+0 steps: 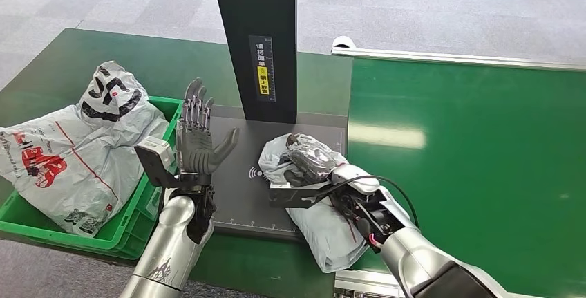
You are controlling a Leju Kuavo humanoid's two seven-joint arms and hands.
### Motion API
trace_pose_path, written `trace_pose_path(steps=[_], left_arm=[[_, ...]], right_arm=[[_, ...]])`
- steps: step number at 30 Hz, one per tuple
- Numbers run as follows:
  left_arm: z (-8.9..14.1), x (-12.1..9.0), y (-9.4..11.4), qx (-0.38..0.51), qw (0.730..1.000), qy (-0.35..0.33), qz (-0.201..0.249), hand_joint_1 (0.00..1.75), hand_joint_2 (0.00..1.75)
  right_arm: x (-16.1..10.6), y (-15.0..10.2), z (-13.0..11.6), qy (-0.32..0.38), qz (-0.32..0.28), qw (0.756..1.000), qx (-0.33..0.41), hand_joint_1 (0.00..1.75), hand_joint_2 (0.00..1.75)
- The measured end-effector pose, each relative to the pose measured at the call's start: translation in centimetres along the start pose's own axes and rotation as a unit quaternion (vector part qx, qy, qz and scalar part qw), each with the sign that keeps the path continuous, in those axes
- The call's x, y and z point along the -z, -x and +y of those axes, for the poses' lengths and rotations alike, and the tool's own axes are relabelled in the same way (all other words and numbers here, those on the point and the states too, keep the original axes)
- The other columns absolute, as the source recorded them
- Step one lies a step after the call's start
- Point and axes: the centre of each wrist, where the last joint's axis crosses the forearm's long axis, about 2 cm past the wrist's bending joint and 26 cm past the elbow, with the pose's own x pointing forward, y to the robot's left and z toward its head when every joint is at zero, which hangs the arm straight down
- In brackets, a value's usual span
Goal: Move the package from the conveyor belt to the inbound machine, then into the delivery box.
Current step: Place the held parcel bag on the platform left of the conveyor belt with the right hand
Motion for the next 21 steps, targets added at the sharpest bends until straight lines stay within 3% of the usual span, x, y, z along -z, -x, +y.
trace_pose_path(steps=[3,7,8,14,21], left_arm=[[0.0,0.1,0.0,0.001,1.000,-0.001,-0.001,0.00,1.75],[0.0,0.4,0.0,0.001,1.000,0.000,-0.002,0.00,1.75],[0.0,0.5,0.0,0.002,1.000,-0.001,-0.003,0.00,1.75],[0.1,0.5,0.0,0.006,1.000,-0.003,-0.003,0.00,1.75],[0.1,1.0,-0.1,0.008,1.000,0.003,-0.007,0.00,1.75]], right_arm=[[0.9,-1.2,-0.3,-0.012,-0.013,1.000,-0.008,1.68,1.75],[1.7,-2.3,-1.0,-0.010,-0.012,1.000,-0.015,0.07,1.75],[1.9,-2.4,-1.1,-0.004,-0.006,1.000,-0.017,0.00,1.75],[2.0,-2.5,-1.8,0.059,0.021,0.998,-0.002,0.00,1.75],[1.9,-2.1,-2.1,0.127,-0.018,0.985,0.114,0.00,1.75]])
